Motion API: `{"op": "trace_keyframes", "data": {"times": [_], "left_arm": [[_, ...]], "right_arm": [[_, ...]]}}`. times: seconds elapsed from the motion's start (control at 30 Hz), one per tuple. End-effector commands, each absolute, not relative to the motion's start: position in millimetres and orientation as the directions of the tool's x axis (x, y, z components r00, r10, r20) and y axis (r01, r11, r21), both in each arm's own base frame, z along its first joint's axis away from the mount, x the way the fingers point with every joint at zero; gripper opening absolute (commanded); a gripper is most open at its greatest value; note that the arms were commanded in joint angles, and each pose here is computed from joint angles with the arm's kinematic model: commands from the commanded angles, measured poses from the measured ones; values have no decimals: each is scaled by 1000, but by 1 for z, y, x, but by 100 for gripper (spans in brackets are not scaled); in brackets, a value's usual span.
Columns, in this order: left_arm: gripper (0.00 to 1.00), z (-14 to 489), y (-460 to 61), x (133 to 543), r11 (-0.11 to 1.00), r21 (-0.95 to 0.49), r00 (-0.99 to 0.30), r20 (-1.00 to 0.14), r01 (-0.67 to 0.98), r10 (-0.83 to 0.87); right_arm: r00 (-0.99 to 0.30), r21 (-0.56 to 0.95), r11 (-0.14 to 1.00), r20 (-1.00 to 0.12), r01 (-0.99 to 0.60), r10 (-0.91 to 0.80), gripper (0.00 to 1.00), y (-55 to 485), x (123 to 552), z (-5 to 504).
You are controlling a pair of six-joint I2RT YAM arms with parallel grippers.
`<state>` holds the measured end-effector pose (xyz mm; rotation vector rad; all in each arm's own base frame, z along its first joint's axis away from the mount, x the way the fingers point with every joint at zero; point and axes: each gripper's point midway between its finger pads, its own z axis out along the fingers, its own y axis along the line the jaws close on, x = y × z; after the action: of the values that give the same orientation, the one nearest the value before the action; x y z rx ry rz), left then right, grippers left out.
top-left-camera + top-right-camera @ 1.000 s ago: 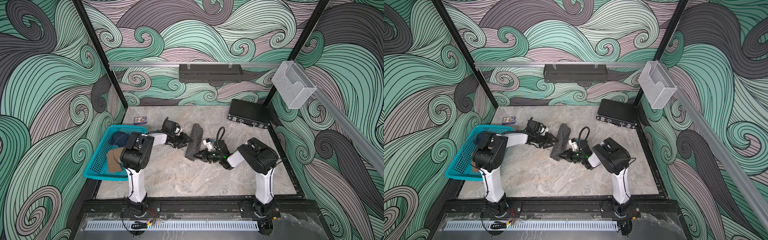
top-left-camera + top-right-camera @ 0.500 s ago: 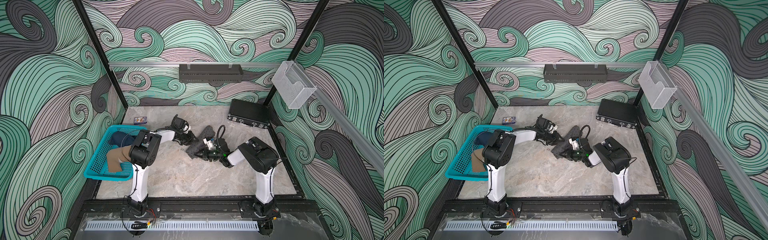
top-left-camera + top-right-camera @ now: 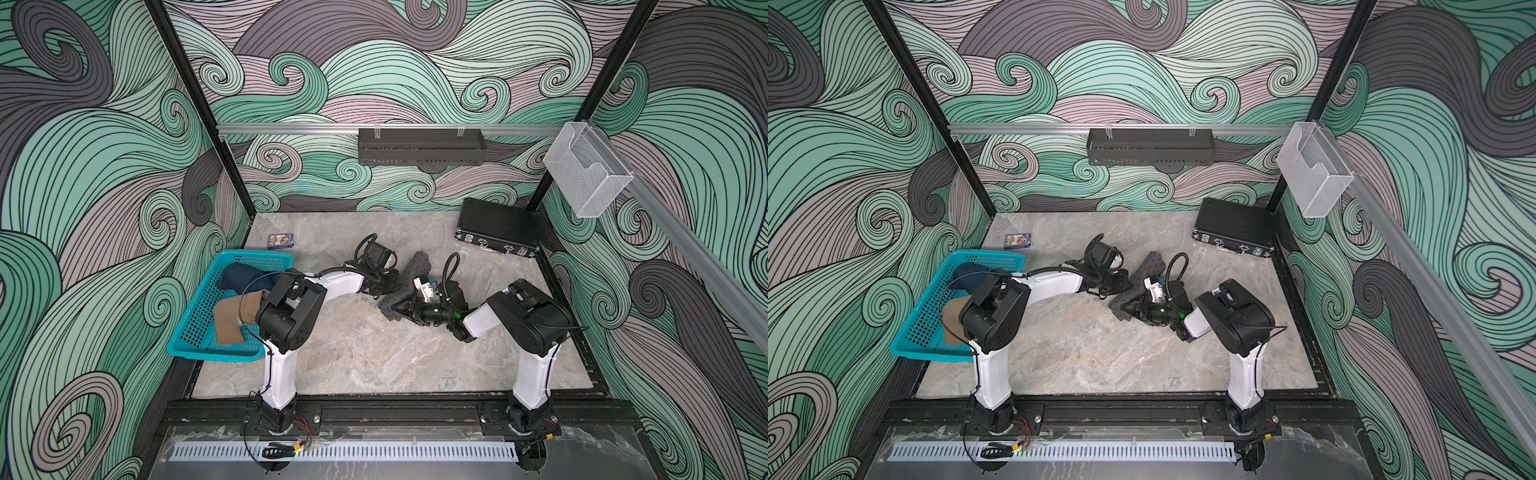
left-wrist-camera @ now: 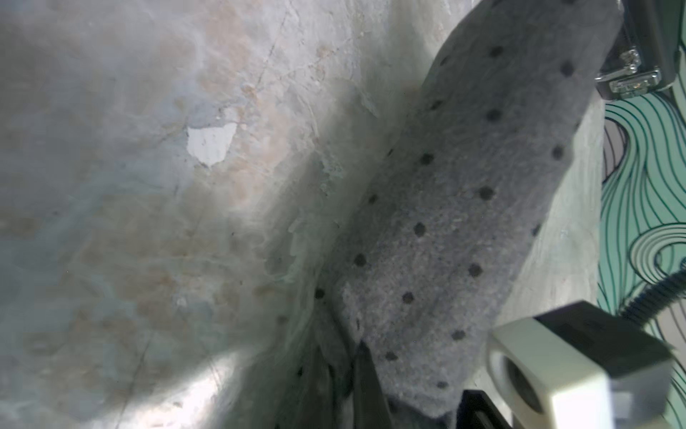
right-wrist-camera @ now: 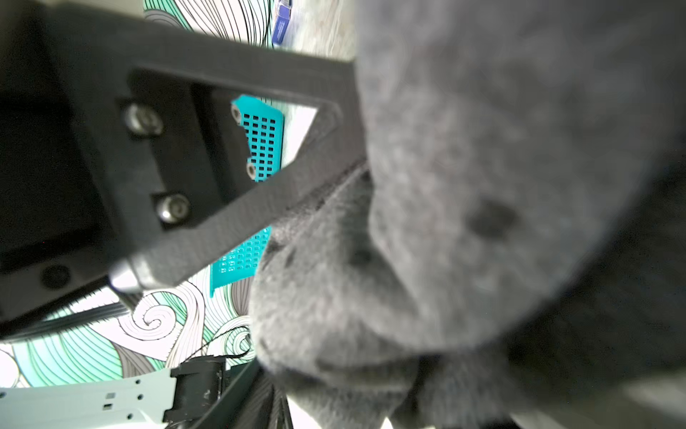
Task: Roll up the skirts
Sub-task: Roll the skirt at the center of the board, then pick up the skirt from the center of the board.
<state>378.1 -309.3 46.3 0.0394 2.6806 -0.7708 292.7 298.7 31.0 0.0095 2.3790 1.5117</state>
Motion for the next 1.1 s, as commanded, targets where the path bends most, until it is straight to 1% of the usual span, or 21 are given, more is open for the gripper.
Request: {"op": "trace_keyframes", "data": {"times": [0.0, 0.13, 0.23, 0.33, 0.4, 0.57, 0.67, 0.73, 0.83, 0.87, 0.9, 0.93, 1.0, 1.07], "left_arm": [[0, 6, -278, 348, 942, -335, -972, -231, 28, -53], [0, 1, -280, 346, 944, -327, -976, -214, 33, -40], [0, 3, -283, 344, 938, -343, -975, -218, 47, -31], [0, 4, -288, 340, 927, -368, -978, -210, 65, -15], [0, 5, -293, 336, 920, -383, -978, -211, 82, -1], [0, 5, -300, 327, 919, -380, -978, -209, 109, 30], [0, 6, -300, 326, 919, -377, -977, -212, 114, 35], [0, 7, -301, 326, 918, -378, -977, -212, 120, 40], [0, 6, -304, 324, 915, -382, -977, -209, 130, 52], [0, 6, -307, 323, 911, -387, -976, -210, 139, 59], [0, 6, -308, 322, 911, -388, -976, -210, 141, 62], [0, 7, -310, 321, 908, -394, -976, -208, 145, 66], [0, 11, -314, 319, 895, -418, -976, -207, 157, 74], [0, 20, -316, 321, 888, -427, -972, -219, 170, 81]], "right_arm": [[-949, 752, 651, -125, 99, 290, 66, 246, 273, -39], [-922, 764, 629, -127, 144, 365, 75, 230, 278, -23], [-898, 766, 618, -128, 179, 420, 81, 212, 292, -9], [-899, 737, 651, -145, 180, 413, 83, 204, 311, 1], [-900, 739, 649, -142, 181, 413, 84, 204, 325, 4], [-905, 740, 656, -166, 148, 392, 90, 214, 356, 8], [-916, 777, 623, -176, 96, 361, 91, 228, 368, 17], [-911, 791, 608, -197, 70, 362, 93, 231, 373, 24], [-917, 768, 635, -195, 79, 349, 94, 229, 377, 19], [-919, 752, 650, -173, 109, 354, 93, 225, 376, 11], [-916, 746, 653, -161, 131, 367, 89, 222, 377, 6], [-914, 746, 651, -154, 141, 375, 83, 220, 378, 1], [-917, 744, 650, -139, 153, 375, 60, 218, 377, -11], [-919, 746, 649, -135, 152, 371, 39, 215, 375, -22]]}}
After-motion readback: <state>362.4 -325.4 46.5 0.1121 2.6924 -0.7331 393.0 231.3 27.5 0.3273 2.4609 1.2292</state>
